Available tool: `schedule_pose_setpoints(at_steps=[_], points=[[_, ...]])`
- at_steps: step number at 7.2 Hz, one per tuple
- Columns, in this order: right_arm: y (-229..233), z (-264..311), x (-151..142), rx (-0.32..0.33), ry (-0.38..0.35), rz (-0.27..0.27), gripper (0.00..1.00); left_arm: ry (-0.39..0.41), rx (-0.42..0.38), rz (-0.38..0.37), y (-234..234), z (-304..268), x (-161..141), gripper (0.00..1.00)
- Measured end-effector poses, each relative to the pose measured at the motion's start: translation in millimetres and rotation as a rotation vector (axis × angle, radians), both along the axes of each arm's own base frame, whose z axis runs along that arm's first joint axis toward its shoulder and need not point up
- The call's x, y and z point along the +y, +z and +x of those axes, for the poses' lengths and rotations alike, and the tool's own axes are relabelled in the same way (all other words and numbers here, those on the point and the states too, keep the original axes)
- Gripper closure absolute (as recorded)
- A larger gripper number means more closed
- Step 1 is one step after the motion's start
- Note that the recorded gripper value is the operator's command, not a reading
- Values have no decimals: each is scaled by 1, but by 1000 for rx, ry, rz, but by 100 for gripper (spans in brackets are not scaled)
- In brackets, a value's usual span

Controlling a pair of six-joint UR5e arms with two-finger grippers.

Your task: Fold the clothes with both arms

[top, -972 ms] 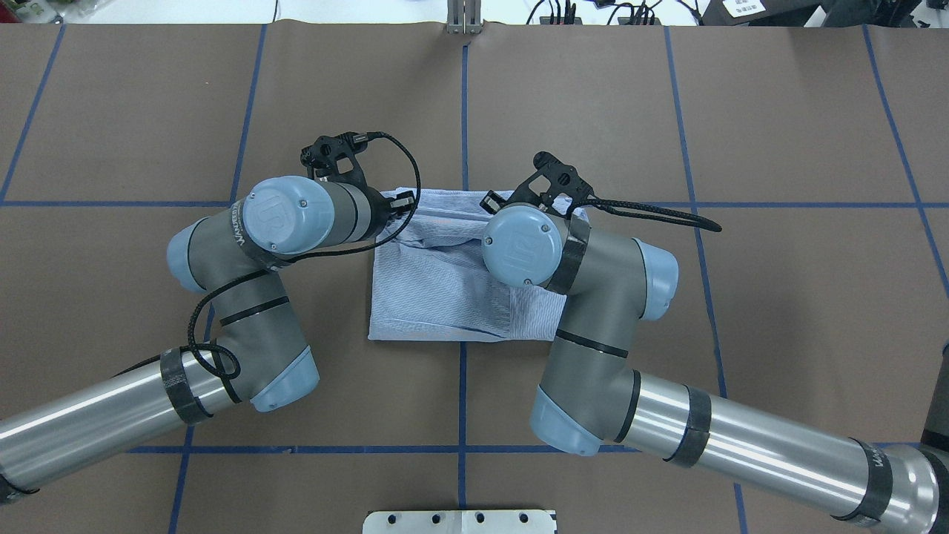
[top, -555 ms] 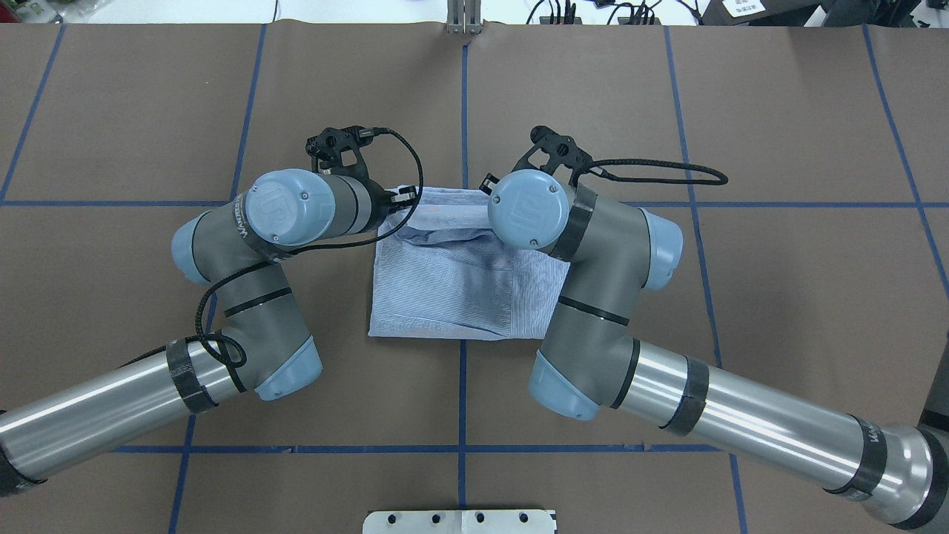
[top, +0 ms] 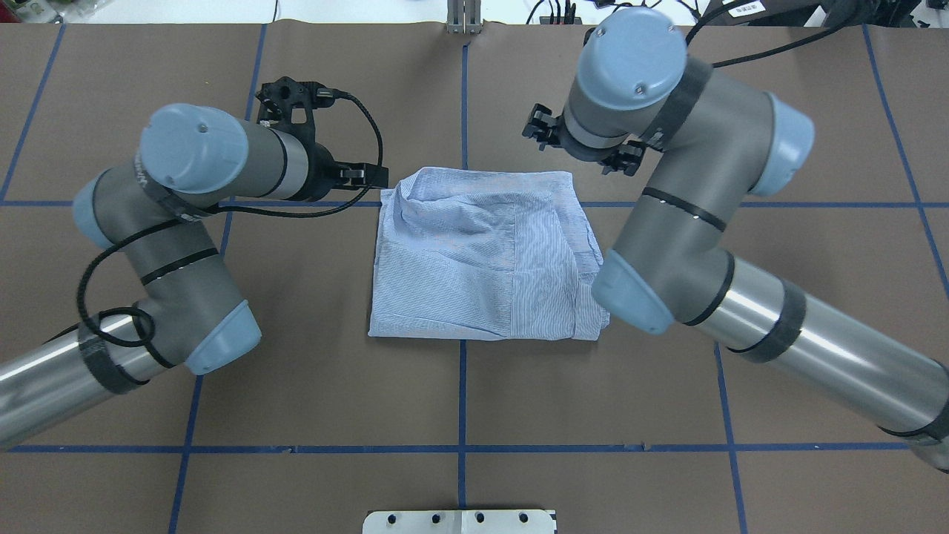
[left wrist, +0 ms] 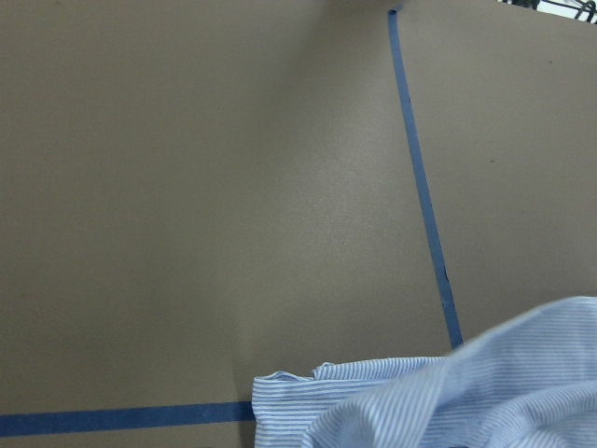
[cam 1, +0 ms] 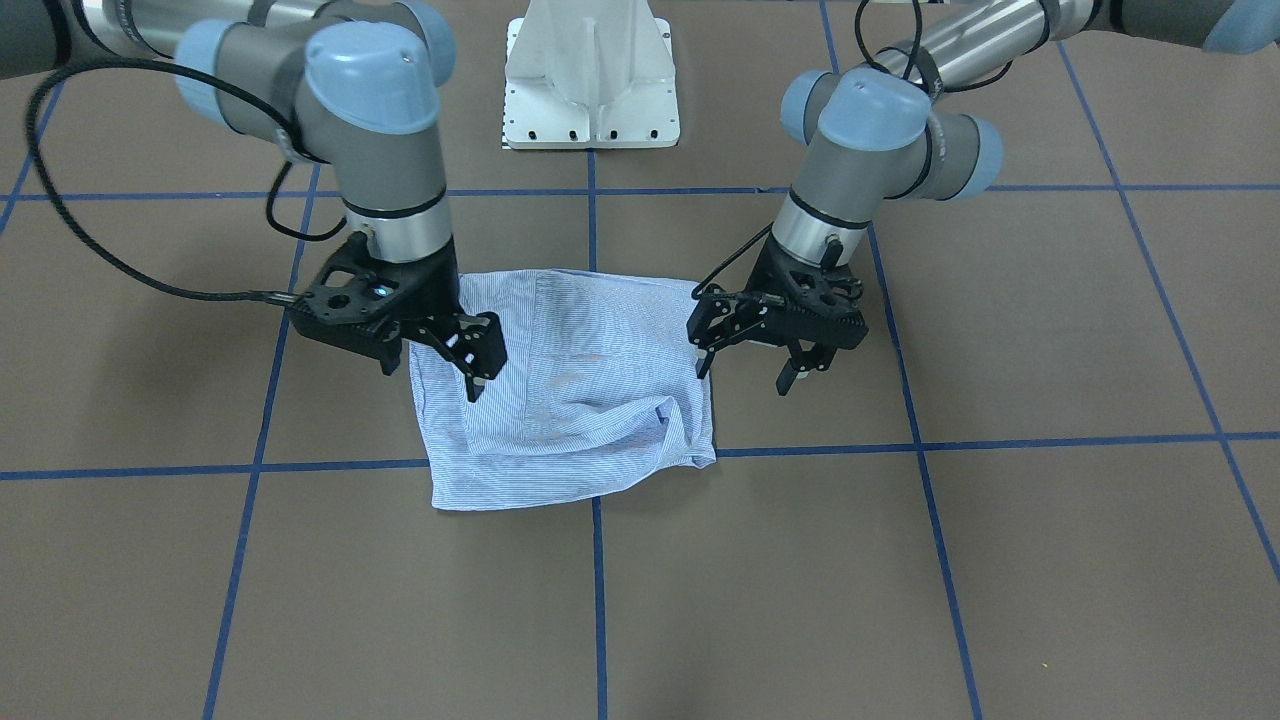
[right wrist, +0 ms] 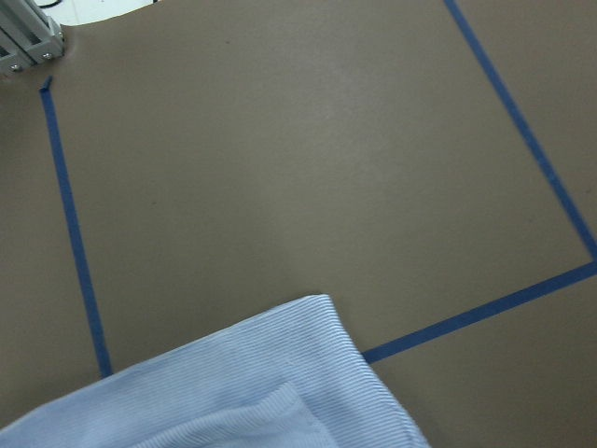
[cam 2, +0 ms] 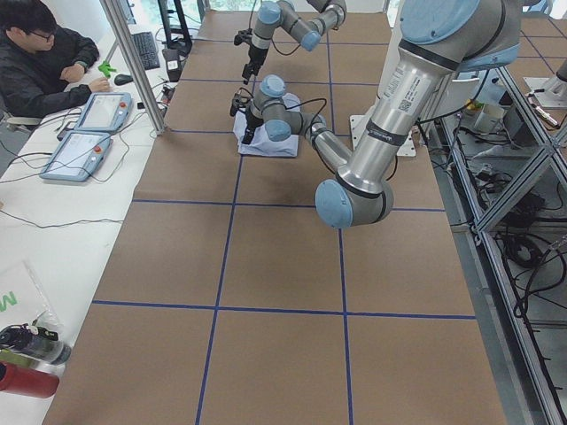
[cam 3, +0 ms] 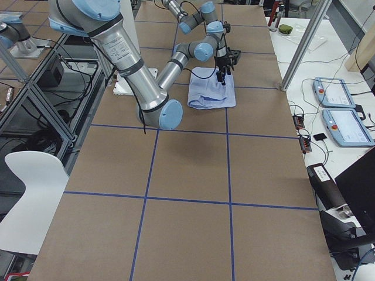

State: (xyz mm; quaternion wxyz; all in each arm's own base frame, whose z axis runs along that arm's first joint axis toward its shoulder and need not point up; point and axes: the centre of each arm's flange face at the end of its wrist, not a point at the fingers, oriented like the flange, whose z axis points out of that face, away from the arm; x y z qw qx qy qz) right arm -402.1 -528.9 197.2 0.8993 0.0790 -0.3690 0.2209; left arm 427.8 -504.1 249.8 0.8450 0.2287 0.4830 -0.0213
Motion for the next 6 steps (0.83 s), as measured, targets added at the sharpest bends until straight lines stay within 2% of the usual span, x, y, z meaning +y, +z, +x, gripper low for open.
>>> schedule_pose_setpoints(at_steps=[2,3,6], points=[[39,94,4,21,-140,55,0,63,-106,80,8,-66,21,0],[69,143,1,42,-208,82,0,103,-163,123,29,-105,24,0],[181,313,-5,104,-399,170,0,218,-363,269,112,-241,3,0]])
